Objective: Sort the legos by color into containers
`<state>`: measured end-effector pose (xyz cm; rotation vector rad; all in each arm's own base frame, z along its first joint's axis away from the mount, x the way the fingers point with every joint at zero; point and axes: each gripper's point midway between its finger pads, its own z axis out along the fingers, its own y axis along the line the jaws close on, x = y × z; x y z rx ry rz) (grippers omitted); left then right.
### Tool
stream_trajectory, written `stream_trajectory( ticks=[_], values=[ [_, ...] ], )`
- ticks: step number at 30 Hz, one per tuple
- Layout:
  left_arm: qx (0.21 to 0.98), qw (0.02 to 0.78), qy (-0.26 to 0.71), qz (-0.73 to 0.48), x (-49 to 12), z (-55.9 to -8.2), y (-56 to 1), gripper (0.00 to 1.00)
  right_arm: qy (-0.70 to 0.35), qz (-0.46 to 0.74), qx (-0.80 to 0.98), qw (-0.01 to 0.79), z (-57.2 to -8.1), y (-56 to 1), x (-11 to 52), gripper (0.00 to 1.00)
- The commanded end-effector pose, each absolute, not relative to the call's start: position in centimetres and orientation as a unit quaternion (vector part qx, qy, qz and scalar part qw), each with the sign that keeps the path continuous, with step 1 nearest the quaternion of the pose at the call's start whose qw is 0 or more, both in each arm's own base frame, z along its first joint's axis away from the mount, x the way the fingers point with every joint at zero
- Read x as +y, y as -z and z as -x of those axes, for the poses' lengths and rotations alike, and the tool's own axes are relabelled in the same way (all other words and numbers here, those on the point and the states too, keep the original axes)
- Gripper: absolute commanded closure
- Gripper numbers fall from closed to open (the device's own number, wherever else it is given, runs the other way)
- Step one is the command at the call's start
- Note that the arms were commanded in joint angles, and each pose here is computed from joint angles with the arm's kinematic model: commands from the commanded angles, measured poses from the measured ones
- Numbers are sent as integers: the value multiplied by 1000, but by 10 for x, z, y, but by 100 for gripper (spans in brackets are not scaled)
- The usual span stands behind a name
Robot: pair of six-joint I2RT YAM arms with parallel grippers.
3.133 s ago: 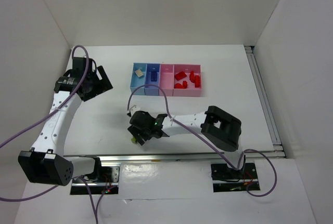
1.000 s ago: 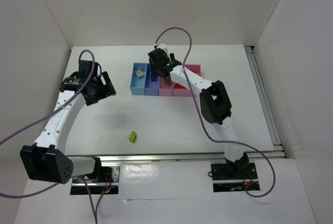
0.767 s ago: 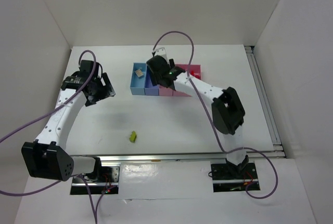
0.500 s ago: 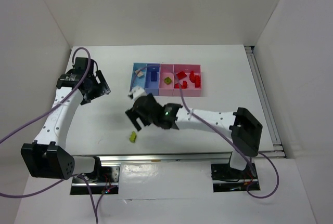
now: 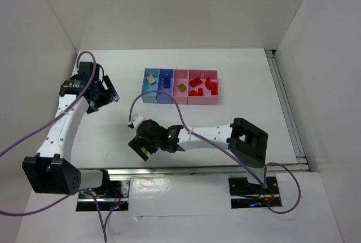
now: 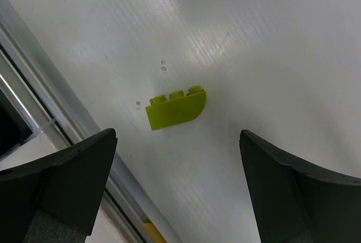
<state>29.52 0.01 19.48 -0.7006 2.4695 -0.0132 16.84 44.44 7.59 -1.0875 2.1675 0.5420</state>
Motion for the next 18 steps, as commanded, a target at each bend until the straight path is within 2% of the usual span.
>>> stream_trajectory(
  ticks=[1, 7, 18],
  values=[
    [915, 305, 8, 263, 4, -295, -209, 6, -239, 412, 806, 352, -175, -88, 472, 3],
    [915, 309, 8, 259, 4, -294, -212, 6, -207, 411, 815, 353, -179, -60, 472, 4],
    [914, 312, 13, 257, 2, -296, -213, 6, -180, 410, 820, 357, -187, -31, 470, 28]
  ],
)
